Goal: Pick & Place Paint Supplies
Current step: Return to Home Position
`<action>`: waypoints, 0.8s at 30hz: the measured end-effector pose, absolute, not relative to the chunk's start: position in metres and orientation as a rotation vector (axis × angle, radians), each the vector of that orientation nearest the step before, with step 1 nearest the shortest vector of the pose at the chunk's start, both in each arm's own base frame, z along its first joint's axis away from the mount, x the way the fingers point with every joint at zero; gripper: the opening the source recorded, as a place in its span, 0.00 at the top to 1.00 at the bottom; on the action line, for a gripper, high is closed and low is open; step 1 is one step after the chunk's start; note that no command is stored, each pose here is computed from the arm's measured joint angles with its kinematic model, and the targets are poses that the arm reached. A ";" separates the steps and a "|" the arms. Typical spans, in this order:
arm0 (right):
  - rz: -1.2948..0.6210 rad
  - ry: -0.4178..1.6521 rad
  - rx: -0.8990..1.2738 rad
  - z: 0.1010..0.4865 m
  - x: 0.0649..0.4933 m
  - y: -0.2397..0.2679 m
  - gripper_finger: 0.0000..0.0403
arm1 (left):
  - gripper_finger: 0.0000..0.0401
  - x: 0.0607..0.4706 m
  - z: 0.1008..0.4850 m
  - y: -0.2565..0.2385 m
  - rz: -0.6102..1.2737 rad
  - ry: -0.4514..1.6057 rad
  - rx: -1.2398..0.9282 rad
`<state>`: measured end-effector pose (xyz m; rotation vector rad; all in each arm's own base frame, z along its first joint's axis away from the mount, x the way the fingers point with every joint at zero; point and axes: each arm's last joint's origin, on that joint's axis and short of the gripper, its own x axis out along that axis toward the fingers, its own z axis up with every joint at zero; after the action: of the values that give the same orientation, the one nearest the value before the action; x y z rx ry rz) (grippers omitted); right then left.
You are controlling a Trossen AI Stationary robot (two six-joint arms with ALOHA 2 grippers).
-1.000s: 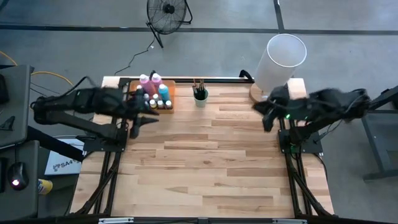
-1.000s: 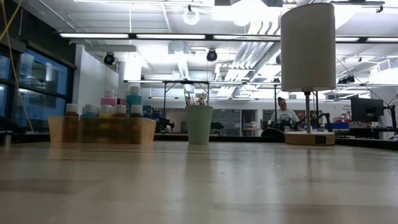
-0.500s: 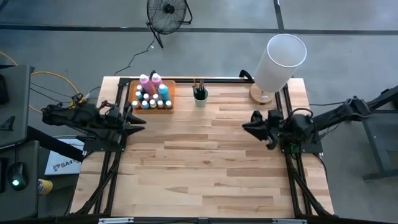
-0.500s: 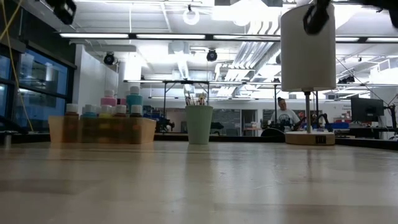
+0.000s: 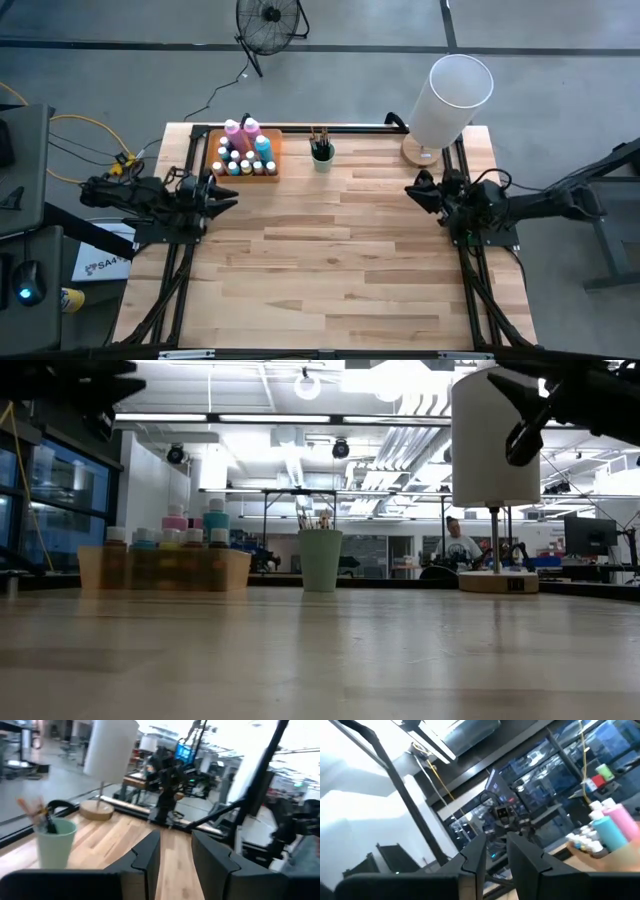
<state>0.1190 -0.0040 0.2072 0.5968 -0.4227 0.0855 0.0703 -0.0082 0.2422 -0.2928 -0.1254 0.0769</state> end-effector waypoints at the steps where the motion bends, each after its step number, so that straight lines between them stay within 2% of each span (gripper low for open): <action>1: 0.075 -0.421 0.590 0.207 0.117 -0.006 0.83 | 0.73 0.070 0.241 -0.008 0.095 -0.131 -0.293; 8: 0.042 -0.379 0.597 0.204 0.106 -0.022 0.83 | 0.73 0.071 0.239 -0.006 0.159 -0.148 -0.286; 20: 0.003 -0.348 0.608 0.201 0.097 -0.039 0.83 | 0.73 0.092 0.190 -0.012 0.134 -0.241 -0.321; 24: -0.021 -0.338 0.597 0.199 0.097 -0.041 0.83 | 0.73 0.094 0.179 -0.012 0.152 -0.138 -0.342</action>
<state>0.0967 -0.0406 0.1990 0.5970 -0.3378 -0.0212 0.0941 -0.0122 0.1792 -0.3421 -0.1382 0.1518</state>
